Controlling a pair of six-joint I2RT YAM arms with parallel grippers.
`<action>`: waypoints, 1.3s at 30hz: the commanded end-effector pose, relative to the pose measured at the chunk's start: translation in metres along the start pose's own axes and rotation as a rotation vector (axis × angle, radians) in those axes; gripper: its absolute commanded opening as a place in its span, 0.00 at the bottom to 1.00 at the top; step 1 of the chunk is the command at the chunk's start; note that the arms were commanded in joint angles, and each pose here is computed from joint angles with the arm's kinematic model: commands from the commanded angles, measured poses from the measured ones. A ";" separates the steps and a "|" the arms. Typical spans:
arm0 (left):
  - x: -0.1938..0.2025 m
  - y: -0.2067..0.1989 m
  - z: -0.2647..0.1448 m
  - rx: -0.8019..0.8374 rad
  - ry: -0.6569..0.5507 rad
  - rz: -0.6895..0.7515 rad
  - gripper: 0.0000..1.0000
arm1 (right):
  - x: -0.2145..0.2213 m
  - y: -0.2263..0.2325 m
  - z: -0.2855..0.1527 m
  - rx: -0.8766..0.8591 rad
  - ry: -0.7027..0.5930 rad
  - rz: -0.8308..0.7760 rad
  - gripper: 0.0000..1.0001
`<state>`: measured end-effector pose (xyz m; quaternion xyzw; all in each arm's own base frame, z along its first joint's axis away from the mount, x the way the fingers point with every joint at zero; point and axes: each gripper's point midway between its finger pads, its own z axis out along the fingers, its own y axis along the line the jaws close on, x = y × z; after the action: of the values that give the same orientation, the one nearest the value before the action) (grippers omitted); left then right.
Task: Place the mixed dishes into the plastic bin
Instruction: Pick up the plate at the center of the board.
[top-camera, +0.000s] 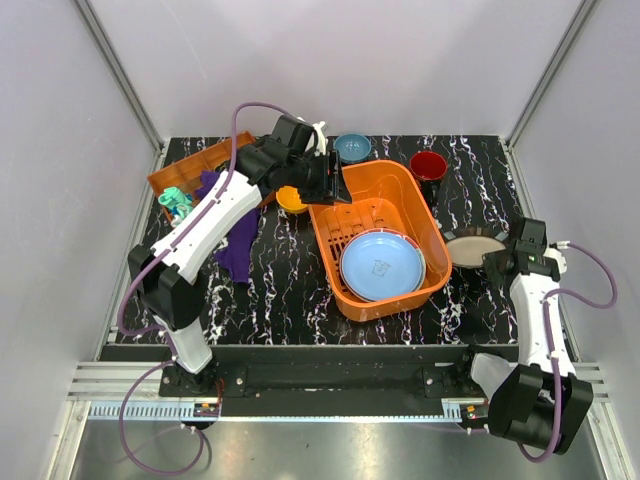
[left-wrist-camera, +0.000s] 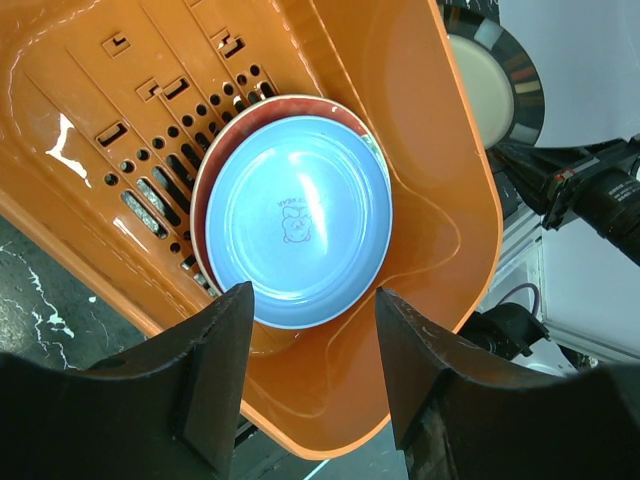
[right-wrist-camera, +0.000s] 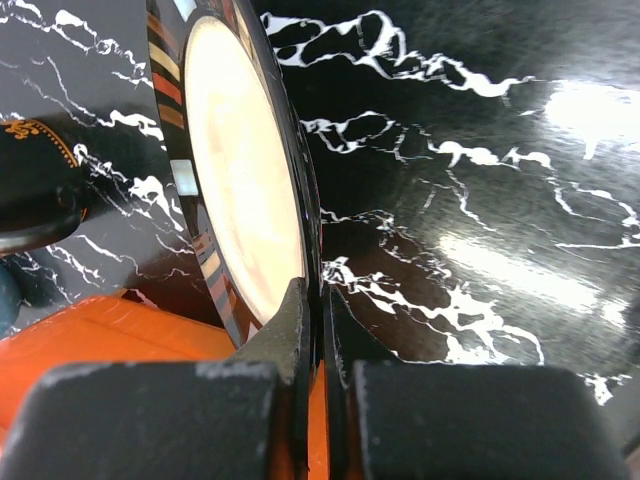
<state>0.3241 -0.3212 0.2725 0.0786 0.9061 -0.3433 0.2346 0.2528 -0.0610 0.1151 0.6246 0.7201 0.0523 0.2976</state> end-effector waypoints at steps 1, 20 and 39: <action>-0.016 -0.018 -0.009 0.058 -0.054 0.028 0.55 | -0.028 0.019 -0.024 -0.067 -0.100 0.036 0.00; -0.020 -0.030 -0.001 0.116 -0.031 0.013 0.55 | -0.068 0.056 -0.073 -0.175 -0.192 0.094 0.00; -0.017 -0.035 0.000 0.153 -0.006 0.021 0.55 | -0.090 0.079 -0.122 -0.288 -0.250 0.120 0.00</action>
<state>0.3234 -0.3377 0.2757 0.0856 0.8977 -0.3779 0.2096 0.2436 -0.0802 0.2085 0.6363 0.6818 0.0477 0.3577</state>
